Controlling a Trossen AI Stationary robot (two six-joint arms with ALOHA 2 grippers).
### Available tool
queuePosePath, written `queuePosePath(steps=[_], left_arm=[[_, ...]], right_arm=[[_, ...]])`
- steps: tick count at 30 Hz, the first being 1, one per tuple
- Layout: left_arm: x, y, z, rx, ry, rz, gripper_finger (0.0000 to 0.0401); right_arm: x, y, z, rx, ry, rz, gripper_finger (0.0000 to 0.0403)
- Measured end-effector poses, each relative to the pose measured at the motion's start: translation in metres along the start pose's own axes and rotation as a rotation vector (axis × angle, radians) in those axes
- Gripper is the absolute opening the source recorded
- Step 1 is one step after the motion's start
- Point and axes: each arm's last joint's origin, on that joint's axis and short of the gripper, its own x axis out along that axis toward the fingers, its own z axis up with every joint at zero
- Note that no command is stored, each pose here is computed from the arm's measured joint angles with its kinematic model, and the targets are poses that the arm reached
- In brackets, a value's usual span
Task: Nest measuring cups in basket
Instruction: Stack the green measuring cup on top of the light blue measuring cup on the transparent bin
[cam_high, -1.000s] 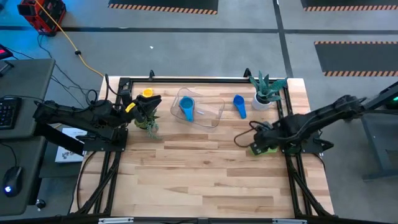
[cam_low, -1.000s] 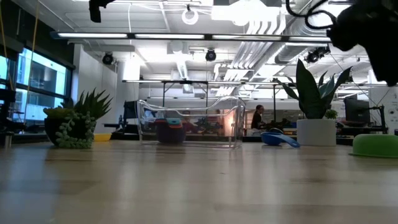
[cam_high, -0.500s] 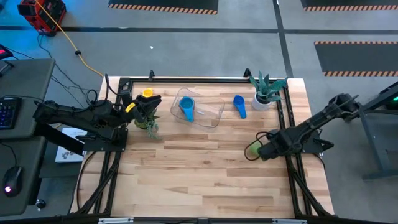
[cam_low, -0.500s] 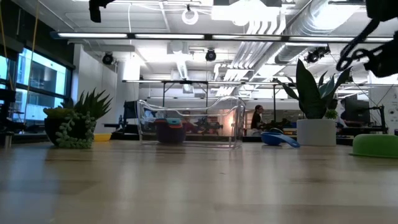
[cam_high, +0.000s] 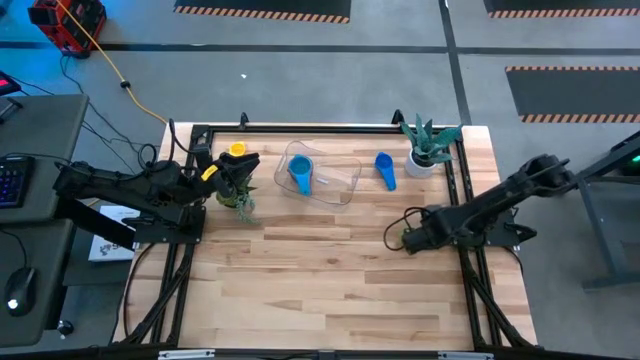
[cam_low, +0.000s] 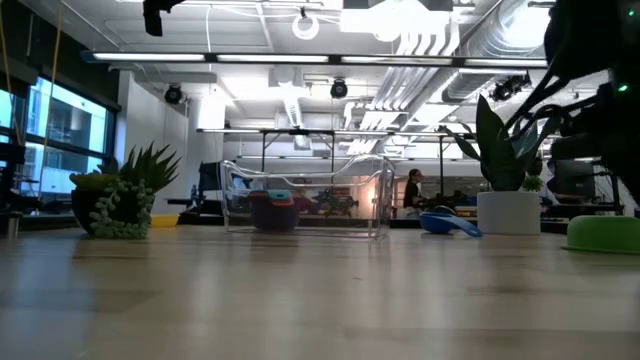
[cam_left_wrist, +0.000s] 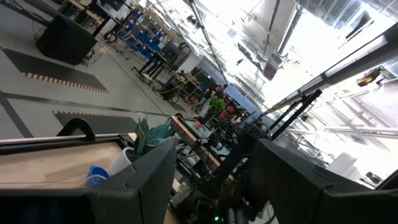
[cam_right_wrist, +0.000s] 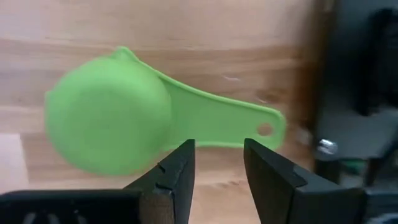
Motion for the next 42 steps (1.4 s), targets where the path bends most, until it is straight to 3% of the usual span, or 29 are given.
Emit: queuePosePath(steps=[6, 10, 17, 22, 28, 34, 42], left_arm=[[0.000, 0.000, 0.000, -0.001, 0.000, 0.000, 0.0215], [0.000, 0.000, 0.000, -0.001, 0.000, 0.000, 0.0215], [0.000, 0.000, 0.000, 0.000, 0.000, 0.000, 0.0215], [0.000, 0.000, 0.000, 0.000, 0.000, 0.000, 0.0215], [0.000, 0.000, 0.000, 0.000, 0.000, 0.000, 0.0215], [0.000, 0.000, 0.000, 0.000, 0.000, 0.000, 0.0215], [0.000, 0.000, 0.000, -0.001, 0.000, 0.000, 0.0215]], right_arm=[[0.014, 0.027, -0.004, -0.004, 0.001, 0.103, 0.0128], [0.019, 0.051, -0.009, -0.022, -0.007, 0.251, 0.0128], [-0.012, 0.070, -0.012, -0.099, -0.081, 0.365, 0.0128], [-0.036, 0.056, -0.019, -0.153, -0.047, 0.373, 0.0128], [-0.020, 0.022, -0.023, -0.002, 0.013, 0.257, 0.0129], [0.008, 0.019, -0.023, 0.149, 0.019, 0.420, 0.0129], [0.028, 0.018, -0.018, 0.226, 0.014, 0.498, 0.0129]])
